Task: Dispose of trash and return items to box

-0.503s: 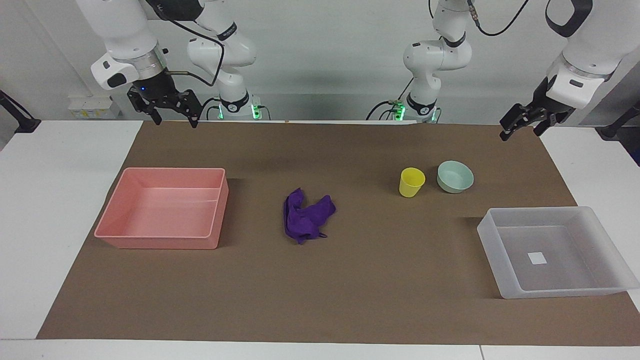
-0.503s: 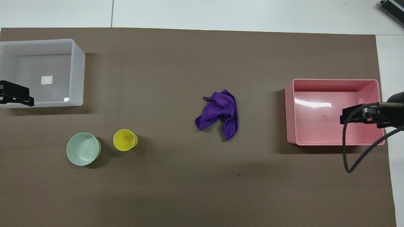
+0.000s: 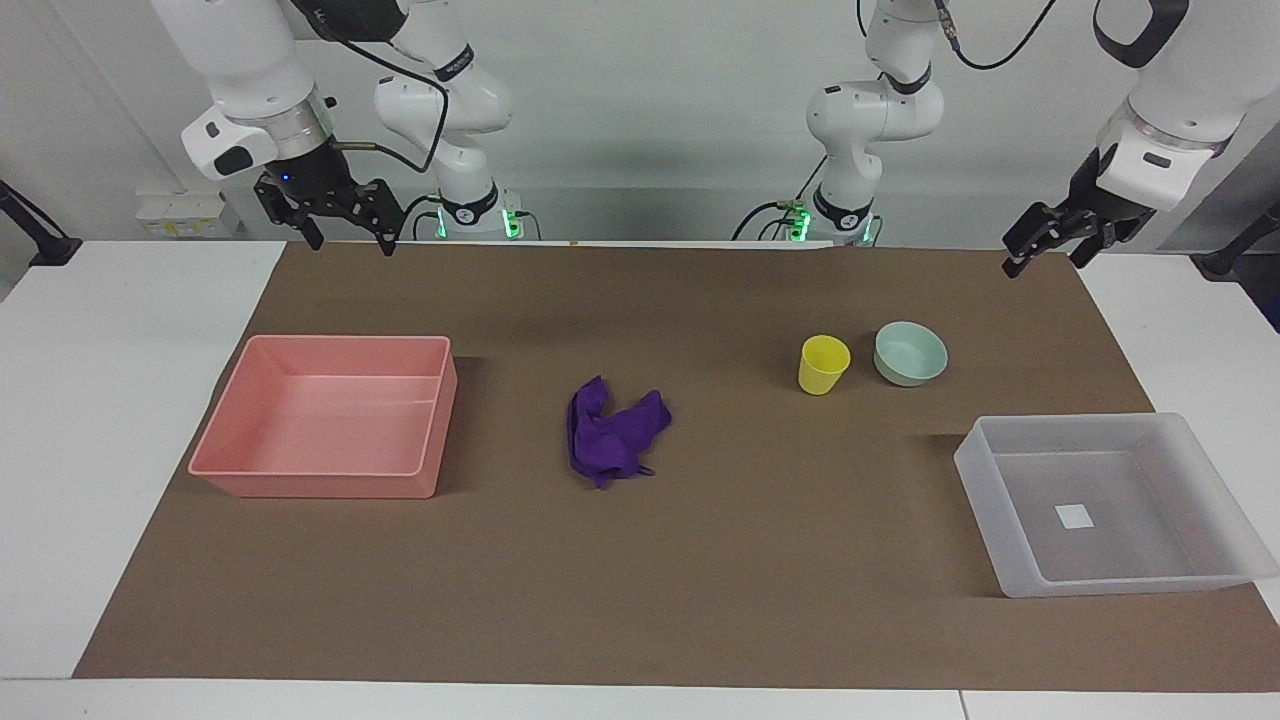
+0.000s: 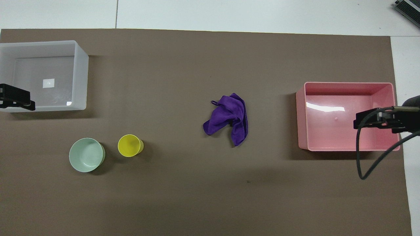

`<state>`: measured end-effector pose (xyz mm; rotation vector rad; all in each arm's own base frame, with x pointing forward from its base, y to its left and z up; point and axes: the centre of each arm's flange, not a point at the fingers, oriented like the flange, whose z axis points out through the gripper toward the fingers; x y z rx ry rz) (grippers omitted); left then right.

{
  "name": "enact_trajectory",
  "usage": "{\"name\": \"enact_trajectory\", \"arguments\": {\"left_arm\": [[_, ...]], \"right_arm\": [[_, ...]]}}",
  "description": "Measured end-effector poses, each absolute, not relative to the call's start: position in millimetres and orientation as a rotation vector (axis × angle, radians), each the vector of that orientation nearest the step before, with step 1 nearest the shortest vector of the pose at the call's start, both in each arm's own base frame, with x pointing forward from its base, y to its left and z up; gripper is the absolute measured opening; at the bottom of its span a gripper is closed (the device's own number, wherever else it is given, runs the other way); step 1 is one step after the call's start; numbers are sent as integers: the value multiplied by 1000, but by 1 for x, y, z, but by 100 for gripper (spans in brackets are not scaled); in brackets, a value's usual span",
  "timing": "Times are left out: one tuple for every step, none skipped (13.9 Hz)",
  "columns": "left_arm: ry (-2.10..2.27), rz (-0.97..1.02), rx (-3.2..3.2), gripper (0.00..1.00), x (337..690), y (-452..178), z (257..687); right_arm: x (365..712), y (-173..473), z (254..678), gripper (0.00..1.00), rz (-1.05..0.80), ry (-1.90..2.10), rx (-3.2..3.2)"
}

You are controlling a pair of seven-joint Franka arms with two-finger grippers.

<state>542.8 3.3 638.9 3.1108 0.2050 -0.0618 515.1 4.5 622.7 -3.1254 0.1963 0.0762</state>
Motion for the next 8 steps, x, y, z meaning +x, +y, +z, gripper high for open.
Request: {"name": "enact_trajectory", "arguments": {"left_arm": [[206,-66,3111,100,542,4,639],[206,-69,3111,100,542,4,639],[206,-73,3111,100,542,4,638],[206,-77,3111,100,541,4,638],[206,-82,3111,100,541,4,638],[206,-87,3111,100,541,4,638],[205,-92,3111,100,540,3,638],[205,-97,3111,100,540,3,637]], "right_arm": [[515,4,623,100,76,196,-3125],[515,4,623,100,76,196,-3125],[515,4,623,100,76,196,-3125],[515,4,623,100,76,197,-3125],[515,4,623,100,76,198,-3125],[515,3,623,100,76,199,-3125],[515,3,623,100,76,200,-3125],[515,3,623,100,76,199,-3125]]}}
